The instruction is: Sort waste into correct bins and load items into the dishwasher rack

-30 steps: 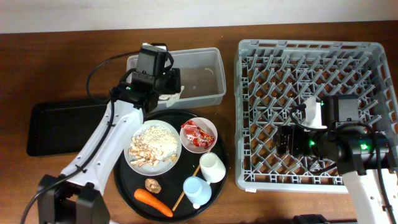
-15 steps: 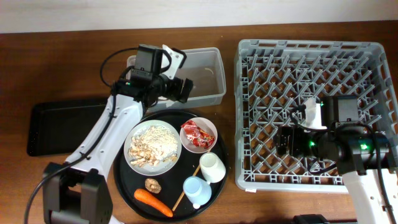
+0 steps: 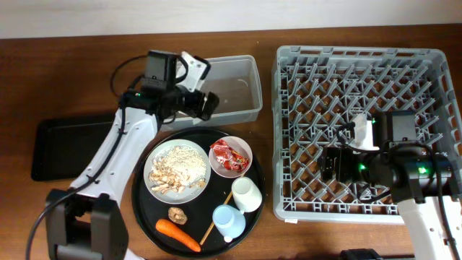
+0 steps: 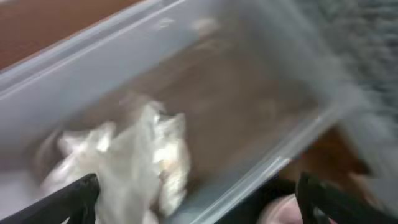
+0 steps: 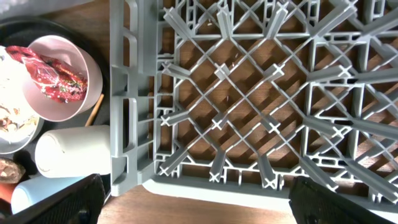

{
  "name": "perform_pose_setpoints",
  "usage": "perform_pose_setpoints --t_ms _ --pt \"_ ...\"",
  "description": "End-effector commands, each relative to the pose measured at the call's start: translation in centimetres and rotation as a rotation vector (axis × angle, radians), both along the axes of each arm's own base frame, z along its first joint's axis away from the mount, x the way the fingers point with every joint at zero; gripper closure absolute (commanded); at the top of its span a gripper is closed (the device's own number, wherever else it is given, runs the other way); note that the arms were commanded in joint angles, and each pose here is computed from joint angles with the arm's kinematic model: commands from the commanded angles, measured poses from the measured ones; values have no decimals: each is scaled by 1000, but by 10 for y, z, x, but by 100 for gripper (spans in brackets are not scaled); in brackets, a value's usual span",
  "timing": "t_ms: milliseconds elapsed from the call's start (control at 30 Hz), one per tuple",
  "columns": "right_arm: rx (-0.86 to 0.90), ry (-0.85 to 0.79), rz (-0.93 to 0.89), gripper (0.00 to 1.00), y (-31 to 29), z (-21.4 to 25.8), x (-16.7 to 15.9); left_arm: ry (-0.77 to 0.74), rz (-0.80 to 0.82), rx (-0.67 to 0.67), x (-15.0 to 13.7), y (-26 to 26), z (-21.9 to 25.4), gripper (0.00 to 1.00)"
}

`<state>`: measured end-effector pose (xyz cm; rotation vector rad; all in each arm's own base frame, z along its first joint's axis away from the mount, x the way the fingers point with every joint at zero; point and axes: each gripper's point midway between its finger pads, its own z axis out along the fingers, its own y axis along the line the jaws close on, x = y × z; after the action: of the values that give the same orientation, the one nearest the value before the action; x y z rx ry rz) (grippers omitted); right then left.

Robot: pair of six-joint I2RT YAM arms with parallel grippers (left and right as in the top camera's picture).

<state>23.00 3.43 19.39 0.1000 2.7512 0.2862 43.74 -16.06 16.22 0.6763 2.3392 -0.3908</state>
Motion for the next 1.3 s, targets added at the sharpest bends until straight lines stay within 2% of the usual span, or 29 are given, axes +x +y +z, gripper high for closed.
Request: perform_pose_setpoints --t_ms 0,33,67,100,133,167,200,233,267,300,333,367,400,433,500,533,567,600,633,667,700,733,800,833,867,900,933,1000,1267 --pt "-10 -15 3 2 -1 5 1 43 633 21 22 73 2 1" --pt "-10 -18 3 2 -1 5 2 20 -235 -205 -25 -36 26 1" --pt "-9 -23 3 2 0 6 3 -97 -536 -228 -49 -53 37 1" --pt "-9 -22 3 2 0 6 3 5 203 27 15 32 7 1" --pt "-9 -19 3 2 0 6 3 29 907 144 10 123 2 1" --pt "-10 -18 3 2 -1 5 2 45 -162 -137 -22 -19 23 1" --pt "-9 -23 3 2 0 6 3 -80 -542 -246 -54 -52 45 1" --pt "-9 -24 3 2 0 6 4 -31 67 1 12 17 20 1" --pt "-9 -19 3 2 0 6 2 -30 840 175 20 119 15 1" --pt "-9 -15 3 2 -1 5 1 16 430 72 18 57 17 1" --pt "-9 -22 3 2 0 6 3 -99 -597 -289 -62 -61 58 1" --pt "-9 -23 3 2 0 6 3 -126 -546 -240 -47 -55 55 1" --pt "-9 -22 3 2 0 6 3 -2 473 25 30 59 19 1" --pt "-9 -17 3 2 0 5 2 84 656 25 17 75 11 1" --pt "-9 -22 3 2 0 6 3 -153 -828 -407 -97 -73 70 1" --pt "-9 -18 3 2 0 5 2 -69 -508 -154 -44 -41 34 1" --pt "-9 -15 3 2 0 5 2 78 570 110 19 82 0 1" --pt "-9 -11 3 2 0 5 1 136 823 122 4 109 -4 1" --pt "-10 -8 3 2 -1 4 0 66 -318 -224 -36 -35 32 0" --pt "-9 -10 3 2 0 5 1 -146 -805 -427 -90 -65 69 1" --pt "-9 -7 3 2 0 4 0 95 135 -59 10 24 8 1" --pt "-9 -7 3 2 0 4 0 151 933 140 1 128 -3 1" --pt "-9 -11 3 2 0 5 1 -63 -603 -320 -58 -52 64 1" --pt "-7 -13 3 2 0 5 1 -52 -342 -142 -16 -20 44 1" --pt "-2 -5 6 2 1 4 0 98 406 -16 24 60 20 1" --pt "-3 -3 6 2 1 4 -1 171 646 -36 14 78 24 1" --pt "-4 -6 6 2 1 4 0 108 133 -155 6 11 47 1" --pt "2 -6 7 2 1 4 0 50 455 -3 27 61 40 1" --pt "397 -346 427 2 86 64 46 235 -368 -708 -72 -69 144 1"
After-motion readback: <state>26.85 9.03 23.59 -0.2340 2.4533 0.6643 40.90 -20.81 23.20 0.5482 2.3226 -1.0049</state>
